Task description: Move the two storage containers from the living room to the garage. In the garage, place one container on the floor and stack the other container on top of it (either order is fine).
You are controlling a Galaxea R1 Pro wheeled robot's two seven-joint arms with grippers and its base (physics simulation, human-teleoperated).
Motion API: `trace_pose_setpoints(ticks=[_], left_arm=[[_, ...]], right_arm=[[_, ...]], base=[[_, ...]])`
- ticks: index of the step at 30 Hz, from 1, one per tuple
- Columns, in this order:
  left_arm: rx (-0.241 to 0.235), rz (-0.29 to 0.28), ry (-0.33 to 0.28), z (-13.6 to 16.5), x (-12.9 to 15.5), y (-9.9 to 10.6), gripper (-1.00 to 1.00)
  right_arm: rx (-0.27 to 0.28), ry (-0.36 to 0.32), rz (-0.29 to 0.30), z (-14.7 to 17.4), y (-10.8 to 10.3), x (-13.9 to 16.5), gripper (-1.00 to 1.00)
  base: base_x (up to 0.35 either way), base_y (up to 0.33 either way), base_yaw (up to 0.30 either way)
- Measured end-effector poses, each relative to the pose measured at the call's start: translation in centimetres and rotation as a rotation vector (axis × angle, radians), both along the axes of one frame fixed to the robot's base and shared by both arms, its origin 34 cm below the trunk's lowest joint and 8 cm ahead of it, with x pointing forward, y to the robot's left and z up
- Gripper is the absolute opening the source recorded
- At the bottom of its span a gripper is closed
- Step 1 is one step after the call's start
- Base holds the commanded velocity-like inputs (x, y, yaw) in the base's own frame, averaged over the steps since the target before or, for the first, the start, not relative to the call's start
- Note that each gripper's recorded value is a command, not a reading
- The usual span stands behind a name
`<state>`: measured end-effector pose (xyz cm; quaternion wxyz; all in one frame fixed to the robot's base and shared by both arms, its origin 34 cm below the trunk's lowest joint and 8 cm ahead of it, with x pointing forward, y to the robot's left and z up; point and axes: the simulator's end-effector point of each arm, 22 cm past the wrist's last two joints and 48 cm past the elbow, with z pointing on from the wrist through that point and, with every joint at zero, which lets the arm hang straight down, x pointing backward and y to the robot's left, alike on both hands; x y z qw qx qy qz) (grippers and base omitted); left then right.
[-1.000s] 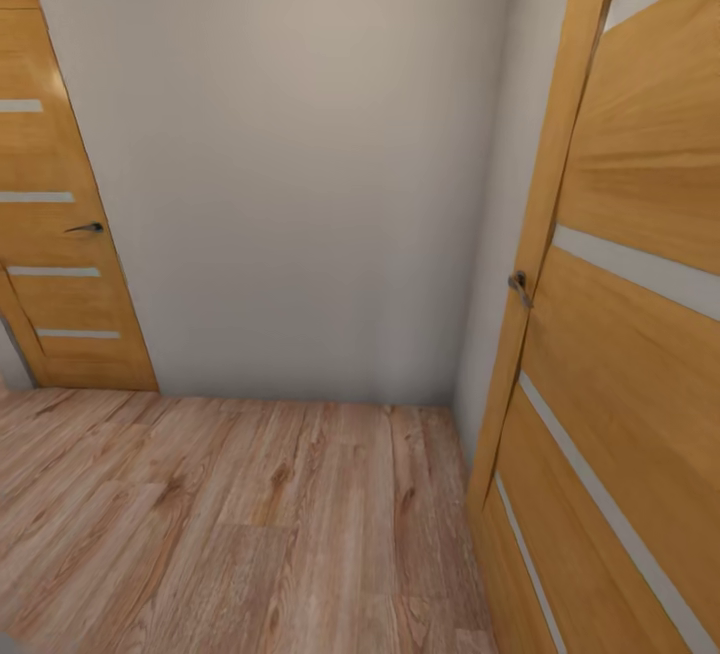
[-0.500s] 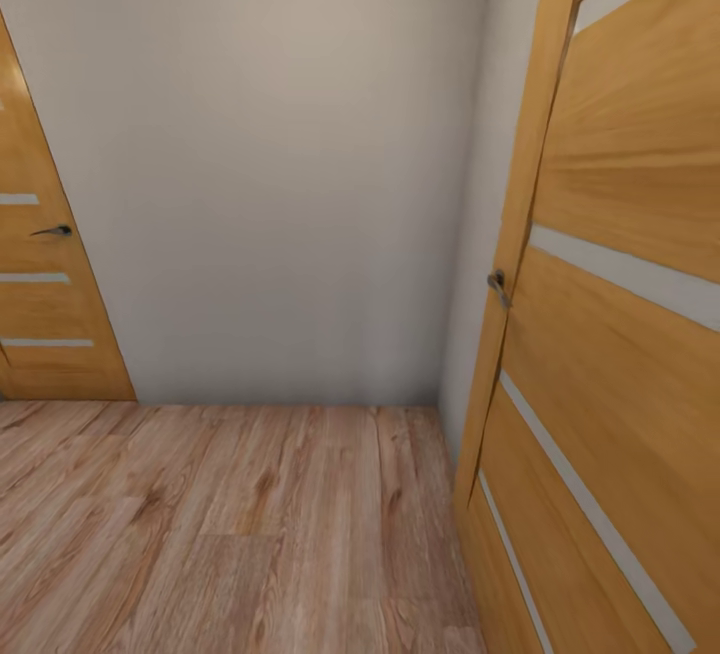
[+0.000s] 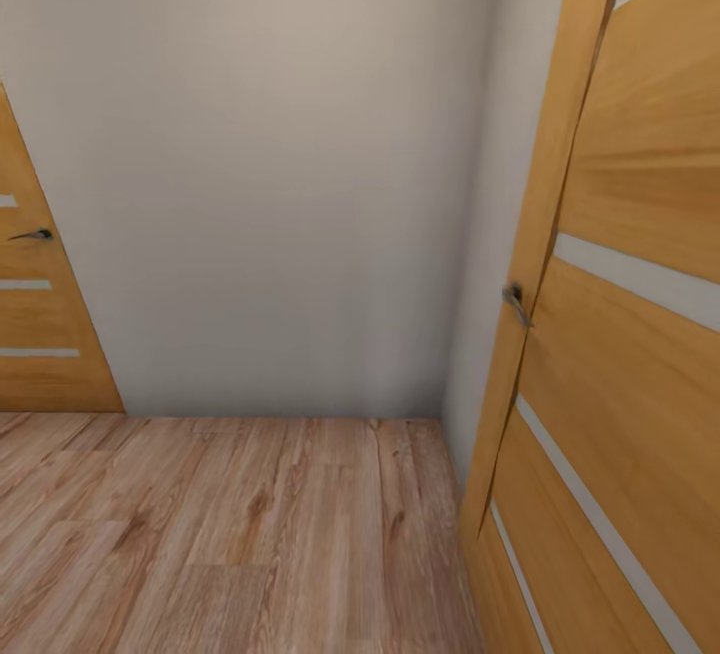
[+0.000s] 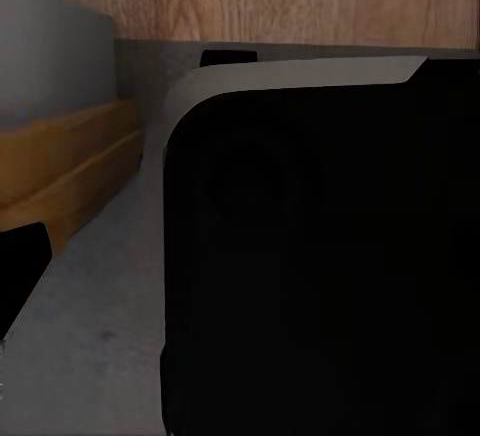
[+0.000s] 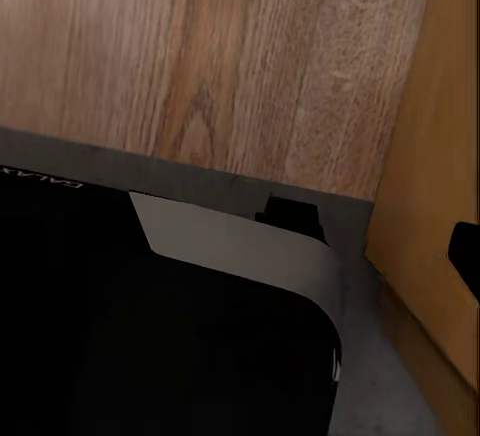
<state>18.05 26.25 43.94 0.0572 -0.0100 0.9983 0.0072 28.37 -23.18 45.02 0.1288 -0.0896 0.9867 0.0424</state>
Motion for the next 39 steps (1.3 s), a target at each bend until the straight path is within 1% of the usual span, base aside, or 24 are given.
trace_pose_setpoints(ticks=[7,21,25,39], left_arm=[[0.000,0.000,0.000,0.00,0.00,0.01,1.00],[0.001,0.000,0.000,0.00,0.00,0.03,1.00],[0.001,0.000,0.000,-0.01,0.00,0.03,1.00],[0.002,0.003,0.002,0.00,-0.04,0.14,1.00]], right_arm=[[0.002,0.002,0.000,-0.01,0.15,-0.03,1.00],[0.000,0.002,0.001,-0.02,-0.01,-0.03,1.00],[0.000,0.002,-0.001,-0.02,0.01,-0.02,1.00],[0.003,0.006,0.000,-0.02,0.21,-0.13,1.00]], base=[[0.233,0.000,0.014],[0.166,0.000,0.225],[0.165,0.000,0.017],[0.317,0.000,0.000]])
